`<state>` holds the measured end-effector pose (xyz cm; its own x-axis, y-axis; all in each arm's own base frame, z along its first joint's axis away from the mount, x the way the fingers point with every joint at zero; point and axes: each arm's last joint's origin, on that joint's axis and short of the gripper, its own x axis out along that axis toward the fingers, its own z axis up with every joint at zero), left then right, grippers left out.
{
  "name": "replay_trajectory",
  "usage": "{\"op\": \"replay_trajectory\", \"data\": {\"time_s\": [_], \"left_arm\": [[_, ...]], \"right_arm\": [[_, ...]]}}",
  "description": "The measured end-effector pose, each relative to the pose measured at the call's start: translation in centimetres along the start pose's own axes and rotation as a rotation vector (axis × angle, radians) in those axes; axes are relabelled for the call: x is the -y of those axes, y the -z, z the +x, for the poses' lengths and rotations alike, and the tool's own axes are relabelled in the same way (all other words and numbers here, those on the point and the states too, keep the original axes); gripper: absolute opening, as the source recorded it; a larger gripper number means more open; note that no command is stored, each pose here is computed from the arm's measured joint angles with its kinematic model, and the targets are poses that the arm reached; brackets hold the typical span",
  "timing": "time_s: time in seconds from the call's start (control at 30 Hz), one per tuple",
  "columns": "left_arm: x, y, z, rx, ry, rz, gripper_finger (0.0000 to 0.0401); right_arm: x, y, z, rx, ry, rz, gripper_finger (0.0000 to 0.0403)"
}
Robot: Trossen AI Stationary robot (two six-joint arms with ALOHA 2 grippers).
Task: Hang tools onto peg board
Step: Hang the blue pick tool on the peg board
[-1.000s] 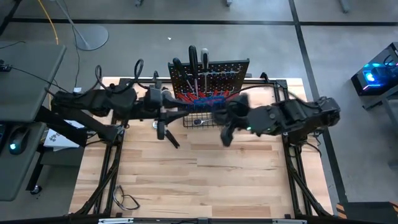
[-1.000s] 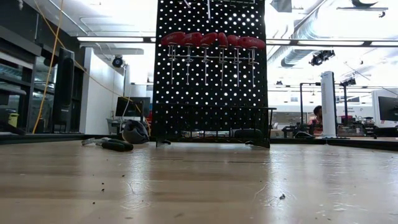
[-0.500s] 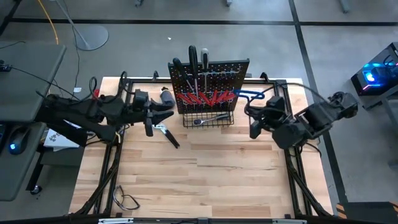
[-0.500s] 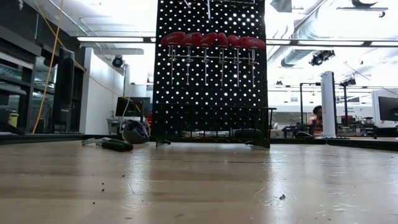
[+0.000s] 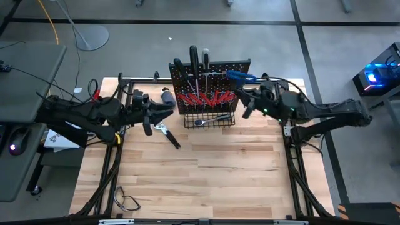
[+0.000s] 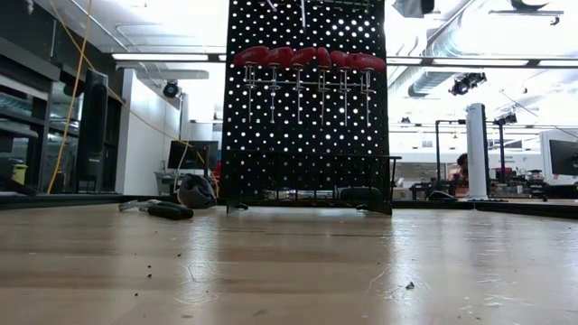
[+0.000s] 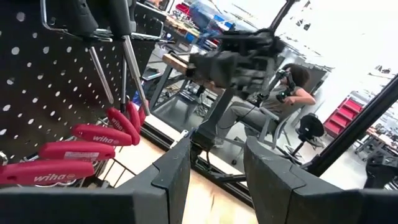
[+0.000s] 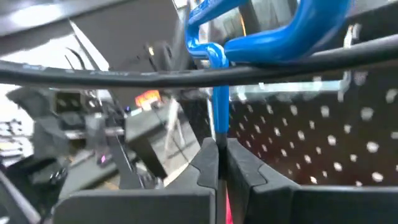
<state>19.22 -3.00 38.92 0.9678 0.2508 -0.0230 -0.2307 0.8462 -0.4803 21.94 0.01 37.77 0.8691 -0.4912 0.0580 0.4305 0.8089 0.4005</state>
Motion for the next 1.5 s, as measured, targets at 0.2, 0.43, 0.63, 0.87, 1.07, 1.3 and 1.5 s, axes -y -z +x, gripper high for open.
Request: {"op": "replay_trajectory", "data": {"time_s": [0.2, 0.43, 0.63, 0.87, 1.07, 1.3, 1.5], "left_arm": [[-0.1, 0.0, 0.0, 0.015, -0.026, -0.001, 0.0133], [-0.1, -0.1, 0.0, 0.021, -0.038, 0.002, 0.0133], [-0.2, -0.1, 0.0, 0.029, -0.055, 0.027, 0.0133], [-0.2, -0.1, 0.0, 0.035, -0.07, 0.04, 0.0133], [-0.3, -0.1, 0.0, 0.042, -0.093, 0.059, 0.0133], [-0.3, -0.1, 0.0, 0.043, -0.097, 0.058, 0.0133], [-0.3, -0.1, 0.0, 0.043, -0.098, 0.059, 0.0133]], "right_arm": [[1.3, 0.9, 2.4, -0.075, -0.032, -0.041, 0.0], [1.7, -1.3, 2.9, -0.076, -0.034, -0.129, 0.0], [2.4, -1.5, 3.0, -0.166, 0.001, -0.169, 0.0], [2.8, -1.6, 3.3, -0.161, 0.006, -0.166, 0.0], [3.5, -1.4, 4.2, -0.162, 0.033, -0.168, 0.0], [4.3, -0.6, 5.8, -0.185, 0.055, -0.172, 0.0], [4.8, -0.8, 5.8, -0.184, 0.072, -0.192, 0.0]]}}
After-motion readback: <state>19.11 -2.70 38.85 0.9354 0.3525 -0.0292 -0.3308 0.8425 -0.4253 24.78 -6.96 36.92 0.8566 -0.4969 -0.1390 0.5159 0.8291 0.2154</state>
